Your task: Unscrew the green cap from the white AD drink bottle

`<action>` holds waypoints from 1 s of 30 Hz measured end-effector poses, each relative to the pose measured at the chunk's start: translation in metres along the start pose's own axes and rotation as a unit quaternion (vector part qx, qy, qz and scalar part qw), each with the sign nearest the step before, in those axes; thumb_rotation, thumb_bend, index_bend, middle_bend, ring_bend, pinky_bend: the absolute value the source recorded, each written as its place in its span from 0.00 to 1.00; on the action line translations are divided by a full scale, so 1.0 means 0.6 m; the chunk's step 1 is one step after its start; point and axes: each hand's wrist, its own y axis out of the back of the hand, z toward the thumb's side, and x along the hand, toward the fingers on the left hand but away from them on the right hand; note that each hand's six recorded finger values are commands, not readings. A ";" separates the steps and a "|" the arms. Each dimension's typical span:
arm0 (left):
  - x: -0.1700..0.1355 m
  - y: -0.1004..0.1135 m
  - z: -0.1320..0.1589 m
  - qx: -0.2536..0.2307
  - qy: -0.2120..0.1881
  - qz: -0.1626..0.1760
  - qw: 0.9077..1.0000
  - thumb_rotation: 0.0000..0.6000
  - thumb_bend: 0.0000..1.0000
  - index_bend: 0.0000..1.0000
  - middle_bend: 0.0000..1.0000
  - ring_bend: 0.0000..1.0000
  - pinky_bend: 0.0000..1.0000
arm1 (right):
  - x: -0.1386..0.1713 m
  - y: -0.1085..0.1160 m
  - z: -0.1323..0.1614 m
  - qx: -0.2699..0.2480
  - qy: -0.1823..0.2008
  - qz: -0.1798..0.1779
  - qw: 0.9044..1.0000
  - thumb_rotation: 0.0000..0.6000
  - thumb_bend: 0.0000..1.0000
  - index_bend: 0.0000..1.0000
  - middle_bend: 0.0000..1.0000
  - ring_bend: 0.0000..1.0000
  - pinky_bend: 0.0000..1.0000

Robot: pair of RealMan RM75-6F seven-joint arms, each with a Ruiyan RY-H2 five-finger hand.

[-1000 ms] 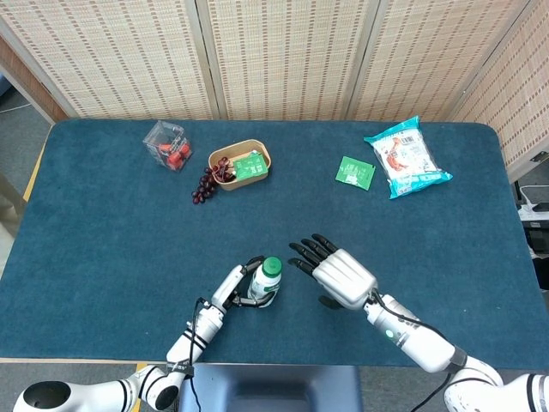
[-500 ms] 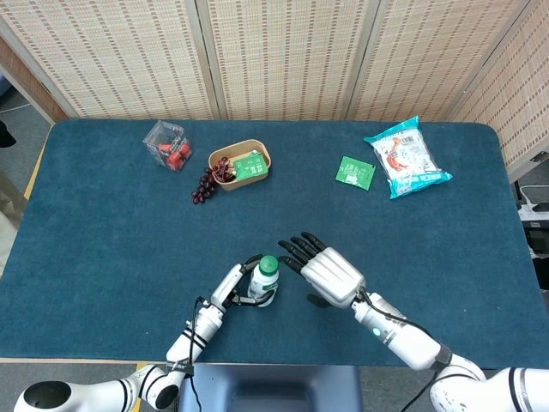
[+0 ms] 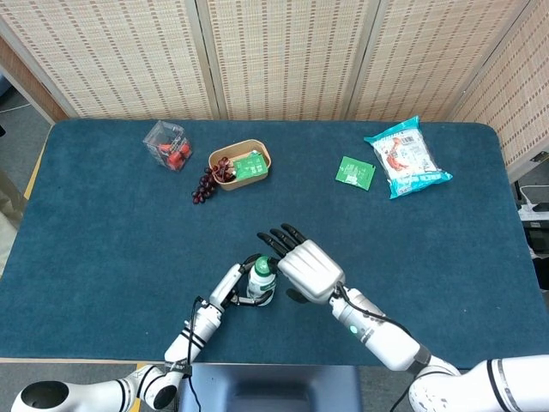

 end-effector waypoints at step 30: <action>0.003 -0.004 -0.006 0.012 0.003 -0.003 1.000 1.00 0.76 0.57 0.59 0.14 0.00 | -0.013 -0.032 -0.007 -0.007 -0.006 0.041 0.999 1.00 0.18 0.13 0.00 0.00 0.00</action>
